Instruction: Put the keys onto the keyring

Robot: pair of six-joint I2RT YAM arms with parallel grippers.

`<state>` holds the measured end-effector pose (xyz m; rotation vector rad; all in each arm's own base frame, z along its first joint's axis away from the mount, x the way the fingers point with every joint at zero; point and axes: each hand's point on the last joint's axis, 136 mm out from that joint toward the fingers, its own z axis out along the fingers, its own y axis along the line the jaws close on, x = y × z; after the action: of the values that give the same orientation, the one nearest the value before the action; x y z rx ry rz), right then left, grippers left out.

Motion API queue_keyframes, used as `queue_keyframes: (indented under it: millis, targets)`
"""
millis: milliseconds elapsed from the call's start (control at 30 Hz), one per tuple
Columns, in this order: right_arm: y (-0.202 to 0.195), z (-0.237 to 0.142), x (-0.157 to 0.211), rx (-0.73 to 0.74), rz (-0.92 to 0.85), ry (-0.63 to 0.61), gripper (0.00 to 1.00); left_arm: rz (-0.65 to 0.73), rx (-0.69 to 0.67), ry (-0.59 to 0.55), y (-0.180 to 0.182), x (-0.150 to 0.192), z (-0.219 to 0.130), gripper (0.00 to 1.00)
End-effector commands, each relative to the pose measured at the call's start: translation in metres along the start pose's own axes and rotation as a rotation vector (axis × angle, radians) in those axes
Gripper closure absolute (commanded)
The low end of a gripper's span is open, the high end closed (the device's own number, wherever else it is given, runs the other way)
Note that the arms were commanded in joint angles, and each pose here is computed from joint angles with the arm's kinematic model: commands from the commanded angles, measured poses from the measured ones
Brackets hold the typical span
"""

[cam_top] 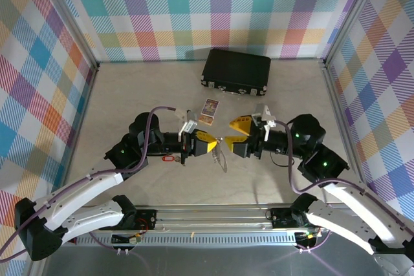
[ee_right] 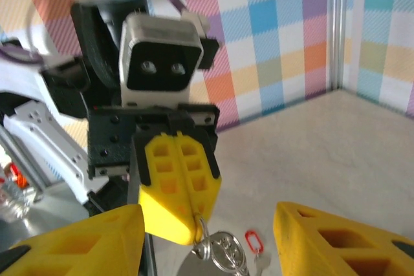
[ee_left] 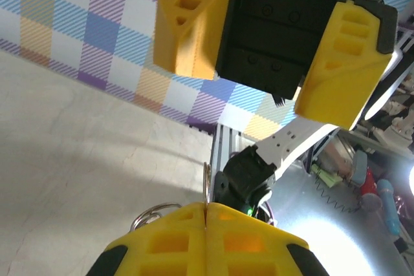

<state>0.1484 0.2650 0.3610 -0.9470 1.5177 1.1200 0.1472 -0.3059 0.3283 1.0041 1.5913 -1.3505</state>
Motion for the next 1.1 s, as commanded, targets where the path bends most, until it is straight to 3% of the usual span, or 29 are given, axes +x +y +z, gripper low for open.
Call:
queue_keyframes:
  millis: [0,300,600,1067]
  targets:
    - [0.007,0.002,0.032,-0.057,0.020,0.161,0.46,0.037,0.022,0.040,-0.013,0.000,-0.006,1.00]
    - [0.023,0.008,0.039,-0.179,0.056,0.226,0.48,0.026,0.007,0.074,-0.013,0.007,-0.010,1.00]
    - [0.022,0.016,0.045,-0.204,0.093,0.249,0.51,0.024,0.017,0.079,-0.015,0.008,-0.009,1.00]
    - [0.021,0.022,0.044,-0.219,0.094,0.245,0.66,0.022,0.022,0.083,-0.015,0.009,-0.008,1.00]
